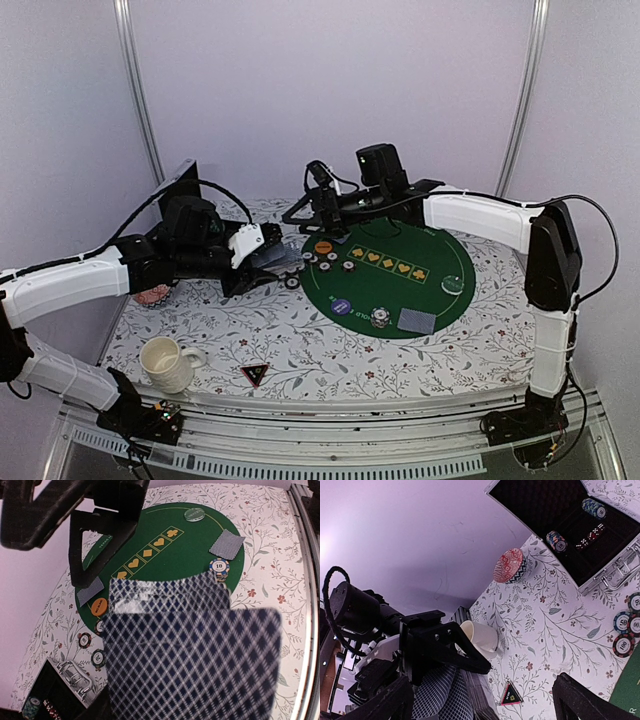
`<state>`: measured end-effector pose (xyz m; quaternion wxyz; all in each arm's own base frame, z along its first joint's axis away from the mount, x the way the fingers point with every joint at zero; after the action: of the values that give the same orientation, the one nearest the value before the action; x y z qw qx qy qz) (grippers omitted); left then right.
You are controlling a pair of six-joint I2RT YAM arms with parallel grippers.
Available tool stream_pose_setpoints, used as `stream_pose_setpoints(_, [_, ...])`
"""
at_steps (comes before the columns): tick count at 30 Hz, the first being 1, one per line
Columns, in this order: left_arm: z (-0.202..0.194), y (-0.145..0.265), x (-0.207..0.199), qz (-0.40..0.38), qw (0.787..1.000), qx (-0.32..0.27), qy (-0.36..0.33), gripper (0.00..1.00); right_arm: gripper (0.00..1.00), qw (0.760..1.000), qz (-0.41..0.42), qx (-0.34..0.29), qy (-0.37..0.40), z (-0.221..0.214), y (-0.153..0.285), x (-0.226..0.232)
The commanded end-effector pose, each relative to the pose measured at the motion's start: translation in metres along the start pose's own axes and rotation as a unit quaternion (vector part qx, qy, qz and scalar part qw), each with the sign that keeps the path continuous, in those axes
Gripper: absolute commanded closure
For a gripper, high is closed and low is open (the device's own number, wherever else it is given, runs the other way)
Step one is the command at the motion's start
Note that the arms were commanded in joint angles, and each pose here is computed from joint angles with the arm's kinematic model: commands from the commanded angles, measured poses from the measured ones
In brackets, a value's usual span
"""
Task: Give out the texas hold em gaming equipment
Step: Pass from the left arm to the right
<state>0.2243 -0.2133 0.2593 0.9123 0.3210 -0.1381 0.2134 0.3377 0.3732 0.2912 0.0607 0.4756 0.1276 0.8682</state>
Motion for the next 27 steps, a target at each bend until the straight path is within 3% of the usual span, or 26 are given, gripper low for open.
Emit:
stream_pose_setpoints(1, [0.003,0.001,0.002,0.002,1.0,-0.011,-0.003,0.56,0.01,0.999,0.024,0.035,-0.015,-0.01,-0.012,0.002])
stream_pose_setpoints(18, [0.003,0.0,0.003,0.003,1.0,-0.009,-0.004,0.56,0.0,0.994,0.043,0.088,-0.042,-0.029,-0.045,-0.006])
stream_pose_setpoints(27, [0.001,0.0,0.003,0.009,1.0,-0.002,-0.006,0.56,0.15,0.991,0.068,0.098,-0.066,-0.034,-0.049,-0.009])
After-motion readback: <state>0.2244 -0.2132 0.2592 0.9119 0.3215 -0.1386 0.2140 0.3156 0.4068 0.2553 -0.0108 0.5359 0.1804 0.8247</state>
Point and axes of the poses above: each gripper's point midway between its finger pads, its own y axis back along the fingers, its own x axis along the line the jaws close on, z = x × y, the point moved 10 cm from there along y, back along the fingers, and after that the axes turned 6 degrees about -y, right-handed, at the moved point
